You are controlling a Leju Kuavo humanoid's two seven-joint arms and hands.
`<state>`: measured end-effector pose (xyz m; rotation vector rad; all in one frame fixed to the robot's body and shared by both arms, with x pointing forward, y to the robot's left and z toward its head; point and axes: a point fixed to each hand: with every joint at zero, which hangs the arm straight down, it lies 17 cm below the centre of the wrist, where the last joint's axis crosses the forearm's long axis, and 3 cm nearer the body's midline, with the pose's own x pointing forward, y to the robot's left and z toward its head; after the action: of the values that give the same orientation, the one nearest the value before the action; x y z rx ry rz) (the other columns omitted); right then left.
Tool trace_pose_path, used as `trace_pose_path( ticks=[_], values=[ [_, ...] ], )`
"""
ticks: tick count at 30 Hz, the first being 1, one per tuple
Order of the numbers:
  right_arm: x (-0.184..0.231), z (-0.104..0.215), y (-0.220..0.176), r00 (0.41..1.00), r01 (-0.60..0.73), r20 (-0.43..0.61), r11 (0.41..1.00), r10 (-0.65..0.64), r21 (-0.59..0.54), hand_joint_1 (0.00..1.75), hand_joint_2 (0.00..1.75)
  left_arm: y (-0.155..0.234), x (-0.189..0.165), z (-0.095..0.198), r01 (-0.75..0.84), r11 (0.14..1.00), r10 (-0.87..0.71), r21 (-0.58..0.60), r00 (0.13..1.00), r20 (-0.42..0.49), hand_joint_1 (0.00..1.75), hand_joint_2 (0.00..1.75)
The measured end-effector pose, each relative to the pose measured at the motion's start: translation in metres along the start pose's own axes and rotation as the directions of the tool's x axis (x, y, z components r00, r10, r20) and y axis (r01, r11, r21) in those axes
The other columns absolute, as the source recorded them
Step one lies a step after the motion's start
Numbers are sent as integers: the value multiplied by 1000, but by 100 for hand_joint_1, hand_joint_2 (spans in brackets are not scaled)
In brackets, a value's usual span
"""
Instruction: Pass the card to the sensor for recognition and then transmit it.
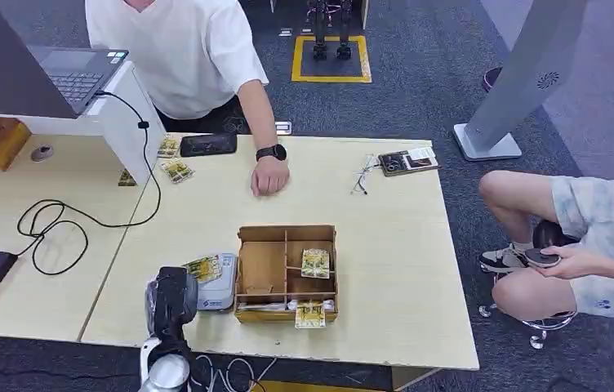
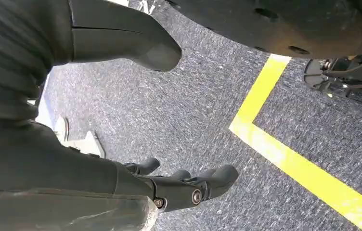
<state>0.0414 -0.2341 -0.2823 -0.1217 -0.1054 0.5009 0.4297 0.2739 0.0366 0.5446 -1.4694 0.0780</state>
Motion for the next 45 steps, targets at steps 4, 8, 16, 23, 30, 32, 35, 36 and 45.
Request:
trace_pose_path(
  ticks=[4,8,16,23,30,32,35,36,45],
  values=[
    [0,0,0,1000,-3,-1,1000,3,1,0,175,-1,-7,-1,30,1000,-30,-4,999,-10,175,175],
    [-1,0,-1,1000,-15,-1,1000,15,0,0,175,-2,-11,-7,59,998,-58,8,998,-11,175,175],
    [-1,0,-2,1000,-16,-3,1000,16,-1,0,175,-3,-15,-14,74,997,-74,13,997,-15,175,175],
    [-1,0,-2,1000,-16,-3,1000,16,-1,0,175,-2,-17,-16,84,996,-84,16,996,-16,175,175],
    [-2,0,-2,1000,-19,-3,1000,19,-1,0,175,14,-30,-27,19,997,-13,76,997,-73,175,175],
    [-2,0,-2,1000,-20,-3,1000,20,0,0,175,17,-30,-29,49,996,-45,78,997,-59,175,175],
    [-2,0,-2,1000,-21,-3,1000,21,0,0,175,21,-34,-31,69,994,-64,86,996,-60,175,175],
    [-2,-1,-2,1000,-22,-3,1000,22,-1,0,175,23,-35,-32,77,993,-72,89,996,-59,175,175],
    [-2,0,-2,1000,-24,-4,1000,24,3,0,175,39,-42,-35,135,981,-128,136,990,-59,175,175]
  ],
)
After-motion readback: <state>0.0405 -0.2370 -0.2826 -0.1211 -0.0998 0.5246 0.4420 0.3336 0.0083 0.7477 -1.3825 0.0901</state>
